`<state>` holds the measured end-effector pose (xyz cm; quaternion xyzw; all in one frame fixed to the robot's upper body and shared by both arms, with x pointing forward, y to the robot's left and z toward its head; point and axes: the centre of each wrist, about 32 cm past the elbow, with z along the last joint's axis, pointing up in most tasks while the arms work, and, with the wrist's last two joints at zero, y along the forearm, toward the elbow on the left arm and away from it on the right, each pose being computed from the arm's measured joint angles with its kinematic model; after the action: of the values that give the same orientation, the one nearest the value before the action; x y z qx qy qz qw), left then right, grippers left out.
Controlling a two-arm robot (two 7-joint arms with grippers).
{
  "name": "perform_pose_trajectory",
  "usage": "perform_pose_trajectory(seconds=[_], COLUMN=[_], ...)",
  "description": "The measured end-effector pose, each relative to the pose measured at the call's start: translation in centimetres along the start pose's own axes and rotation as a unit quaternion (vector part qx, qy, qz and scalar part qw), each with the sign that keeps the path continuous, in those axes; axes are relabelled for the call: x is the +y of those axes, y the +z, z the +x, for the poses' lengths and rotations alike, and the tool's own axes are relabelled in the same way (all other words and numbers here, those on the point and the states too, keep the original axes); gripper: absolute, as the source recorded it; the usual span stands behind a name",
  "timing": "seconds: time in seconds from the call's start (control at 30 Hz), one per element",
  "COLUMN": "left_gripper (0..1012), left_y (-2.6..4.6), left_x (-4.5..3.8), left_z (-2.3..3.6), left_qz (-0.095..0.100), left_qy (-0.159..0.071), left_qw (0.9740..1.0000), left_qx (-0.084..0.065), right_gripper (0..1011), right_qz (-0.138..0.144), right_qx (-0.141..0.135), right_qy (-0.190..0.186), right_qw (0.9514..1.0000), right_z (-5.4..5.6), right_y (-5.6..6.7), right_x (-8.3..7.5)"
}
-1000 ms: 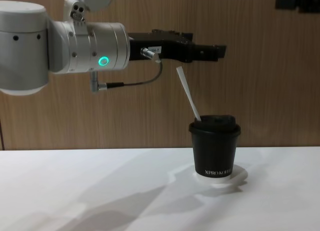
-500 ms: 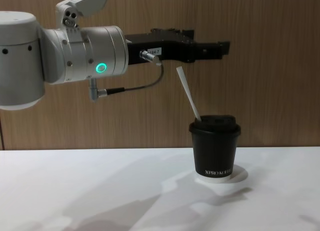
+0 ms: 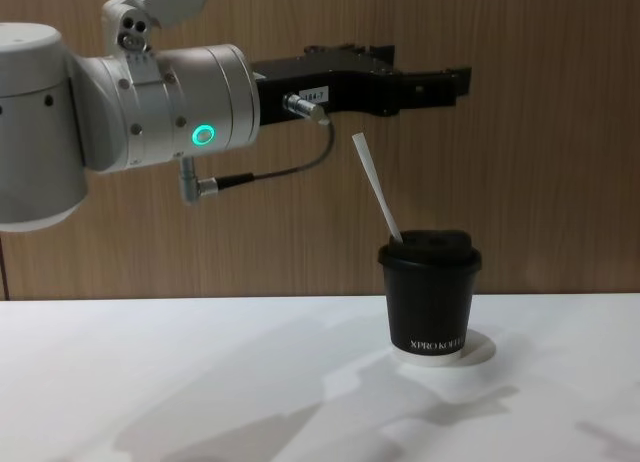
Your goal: Pick up the straw with one hand, pass it to the other hand, and insert it into the cup.
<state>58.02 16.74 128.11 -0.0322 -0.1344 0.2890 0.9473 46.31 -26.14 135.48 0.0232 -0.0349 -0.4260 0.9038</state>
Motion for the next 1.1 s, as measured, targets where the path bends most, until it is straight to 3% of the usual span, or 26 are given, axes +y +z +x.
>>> perform_pose_trajectory(seconds=[0.37, 1.1], left_gripper=[1003, 1003], left_y=[0.41, 0.75], left_x=[0.38, 0.52], left_z=[-0.69, -1.08], left_qz=[0.001, 0.010], left_qy=[0.007, 0.011], left_qw=[1.0000, 0.9999], left_qx=[0.001, 0.006], right_gripper=[1001, 1001], right_qz=[0.002, 0.030], right_qx=[-0.017, -0.033], right_qy=[0.031, 0.070], right_qw=[0.9994, 0.9965], right_z=[-0.5, -1.0], right_y=[0.4, 0.6], right_x=[0.3, 0.6])
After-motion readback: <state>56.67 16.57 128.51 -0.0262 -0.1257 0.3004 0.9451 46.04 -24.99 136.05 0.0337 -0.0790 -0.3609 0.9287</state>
